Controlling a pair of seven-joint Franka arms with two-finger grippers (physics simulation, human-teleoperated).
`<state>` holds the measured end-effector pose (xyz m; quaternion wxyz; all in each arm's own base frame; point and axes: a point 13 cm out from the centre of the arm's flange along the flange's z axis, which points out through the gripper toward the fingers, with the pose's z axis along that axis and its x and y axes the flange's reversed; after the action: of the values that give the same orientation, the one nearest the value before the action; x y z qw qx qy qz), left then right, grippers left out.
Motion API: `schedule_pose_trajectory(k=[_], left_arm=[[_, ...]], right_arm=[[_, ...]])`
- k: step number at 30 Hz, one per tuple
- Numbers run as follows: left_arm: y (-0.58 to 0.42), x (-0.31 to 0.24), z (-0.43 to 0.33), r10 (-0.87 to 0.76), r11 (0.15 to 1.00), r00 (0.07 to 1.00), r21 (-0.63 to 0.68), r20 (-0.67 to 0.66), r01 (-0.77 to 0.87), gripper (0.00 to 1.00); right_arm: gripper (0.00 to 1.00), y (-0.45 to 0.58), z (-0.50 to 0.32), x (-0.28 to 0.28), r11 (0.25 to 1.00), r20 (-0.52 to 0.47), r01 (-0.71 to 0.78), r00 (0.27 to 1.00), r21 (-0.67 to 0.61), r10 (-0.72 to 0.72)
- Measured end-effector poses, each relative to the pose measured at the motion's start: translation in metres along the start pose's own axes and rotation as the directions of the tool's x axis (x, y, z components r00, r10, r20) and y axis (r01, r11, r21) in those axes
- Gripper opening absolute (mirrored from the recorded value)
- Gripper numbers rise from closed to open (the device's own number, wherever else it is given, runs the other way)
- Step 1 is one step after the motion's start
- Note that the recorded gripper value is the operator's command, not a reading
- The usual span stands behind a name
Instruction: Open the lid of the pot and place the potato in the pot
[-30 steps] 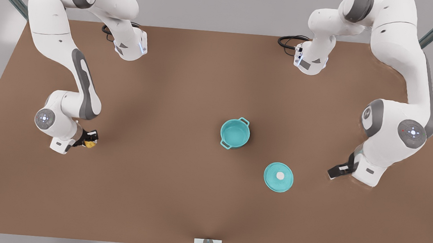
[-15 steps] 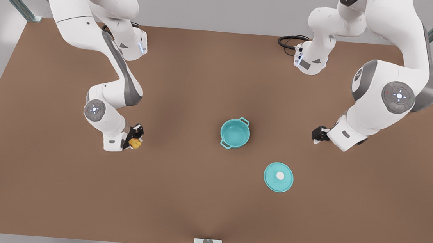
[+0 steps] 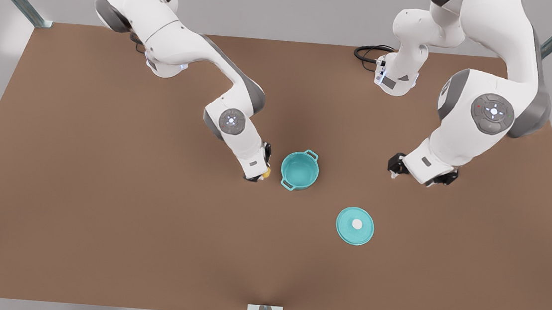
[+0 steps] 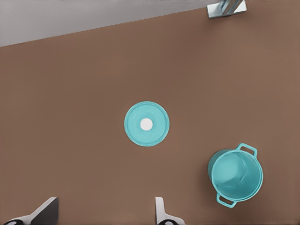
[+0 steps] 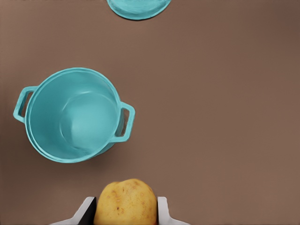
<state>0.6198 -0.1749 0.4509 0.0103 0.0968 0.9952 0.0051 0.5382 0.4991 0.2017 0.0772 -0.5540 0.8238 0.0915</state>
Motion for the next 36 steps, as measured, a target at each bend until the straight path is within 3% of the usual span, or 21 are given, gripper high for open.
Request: schedule_pose_trajectory(k=[7,15,16,17,24,26,28,31,33,36], left_arm=[[0.06,0.0,0.002,-0.059,0.995,0.998,0.08,-0.012,0.06,1.0],[0.024,0.014,0.003,0.049,0.995,0.997,0.088,-0.062,-0.043,1.0],[0.023,0.016,0.004,0.054,0.995,0.996,0.085,-0.069,-0.049,1.0],[0.024,0.017,0.005,0.057,0.995,0.996,0.082,-0.074,-0.051,1.0],[0.026,0.021,0.008,0.068,0.995,0.993,0.079,-0.094,-0.061,1.0],[0.025,0.021,0.008,0.071,0.995,0.993,0.08,-0.096,-0.063,1.0],[0.025,0.021,0.008,0.073,0.995,0.993,0.081,-0.098,-0.065,1.0],[0.019,0.021,0.008,0.085,0.994,0.992,0.08,-0.096,-0.078,1.0],[0.001,0.021,0.008,0.115,0.991,0.989,0.079,-0.088,-0.108,1.0],[-0.012,0.02,0.008,0.137,0.989,0.987,0.075,-0.08,-0.131,1.0]], right_arm=[[0.47,0.032,0.044,-0.068,1.0,0.035,0.014,0.999,0.025,-0.015],[0.47,0.079,0.073,-0.095,1.0,0.039,-0.006,0.999,0.02,0.005],[0.66,0.083,0.074,-0.097,1.0,0.041,-0.012,0.999,0.02,0.011],[1.0,0.083,0.073,-0.1,0.999,0.044,-0.022,0.999,0.025,0.021],[1.0,0.074,0.07,-0.102,0.993,0.052,-0.105,0.993,0.044,0.103],[1.0,0.023,0.045,-0.089,0.98,0.048,-0.163,0.986,0.112,0.158],[1.0,-0.135,-0.049,-0.02,0.907,0.064,-0.341,0.94,0.245,0.336],[1.0,-0.315,-0.191,0.167,0.727,0.093,-0.606,0.785,0.322,0.613],[1.0,-0.359,-0.23,0.271,0.636,0.063,-0.698,0.688,0.328,0.723],[1.0,-0.352,-0.247,0.366,0.559,-0.009,-0.774,0.583,0.298,0.812]])
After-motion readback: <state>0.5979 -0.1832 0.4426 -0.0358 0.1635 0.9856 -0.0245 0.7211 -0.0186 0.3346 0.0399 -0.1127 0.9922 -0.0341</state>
